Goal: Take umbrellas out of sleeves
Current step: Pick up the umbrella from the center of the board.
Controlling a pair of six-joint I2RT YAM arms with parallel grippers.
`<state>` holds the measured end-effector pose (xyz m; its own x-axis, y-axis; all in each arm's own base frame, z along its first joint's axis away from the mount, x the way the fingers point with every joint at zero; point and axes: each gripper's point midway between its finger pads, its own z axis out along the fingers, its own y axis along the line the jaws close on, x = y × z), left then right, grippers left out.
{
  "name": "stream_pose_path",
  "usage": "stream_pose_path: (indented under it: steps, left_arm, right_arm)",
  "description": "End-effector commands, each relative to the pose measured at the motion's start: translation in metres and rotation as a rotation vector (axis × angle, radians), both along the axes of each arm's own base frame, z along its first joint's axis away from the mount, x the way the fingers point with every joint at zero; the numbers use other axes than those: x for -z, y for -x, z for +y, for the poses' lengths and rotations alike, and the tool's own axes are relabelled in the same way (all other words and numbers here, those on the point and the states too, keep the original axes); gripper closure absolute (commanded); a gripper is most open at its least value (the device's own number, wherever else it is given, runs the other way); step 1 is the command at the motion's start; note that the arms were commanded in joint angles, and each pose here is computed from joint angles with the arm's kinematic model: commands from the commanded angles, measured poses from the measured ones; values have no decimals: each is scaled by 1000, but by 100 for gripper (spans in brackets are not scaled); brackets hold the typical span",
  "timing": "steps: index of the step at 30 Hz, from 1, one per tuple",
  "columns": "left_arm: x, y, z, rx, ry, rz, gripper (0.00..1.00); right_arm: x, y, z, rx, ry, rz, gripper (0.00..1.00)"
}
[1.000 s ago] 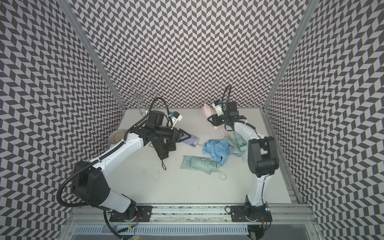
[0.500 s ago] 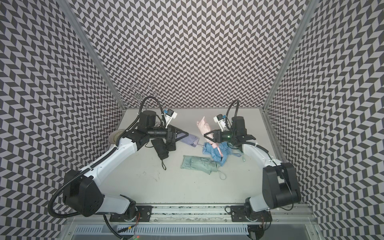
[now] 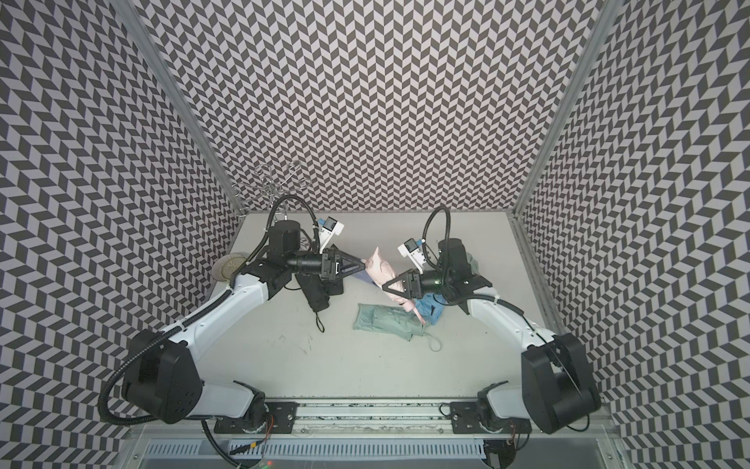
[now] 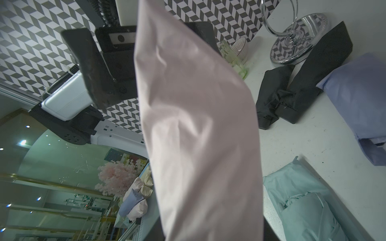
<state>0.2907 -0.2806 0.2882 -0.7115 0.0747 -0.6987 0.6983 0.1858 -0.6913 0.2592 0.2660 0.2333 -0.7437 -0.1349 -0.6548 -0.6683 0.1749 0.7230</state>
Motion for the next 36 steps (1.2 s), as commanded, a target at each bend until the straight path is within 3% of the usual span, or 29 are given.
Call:
stream_pose_path:
  steps: [1,11,17,29,36]
  left_arm:
    - [-11,11,-5,58,38,-32,1]
    - [-4,23,-15,130,35,4,1]
    - [-2,26,-19,158,34,25,7]
    - [4,31,-23,214,44,94,42]
    - [7,34,-27,240,41,118,81]
  right_arm:
    - [-35,6,9,-91,-81,-127,78]
    - [-39,15,24,-161,-98,-130,78]
    - [-39,19,26,-176,-100,-127,78]
    - [-36,22,29,-190,-95,-118,78]
    - [-34,22,29,-187,-86,-117,74]
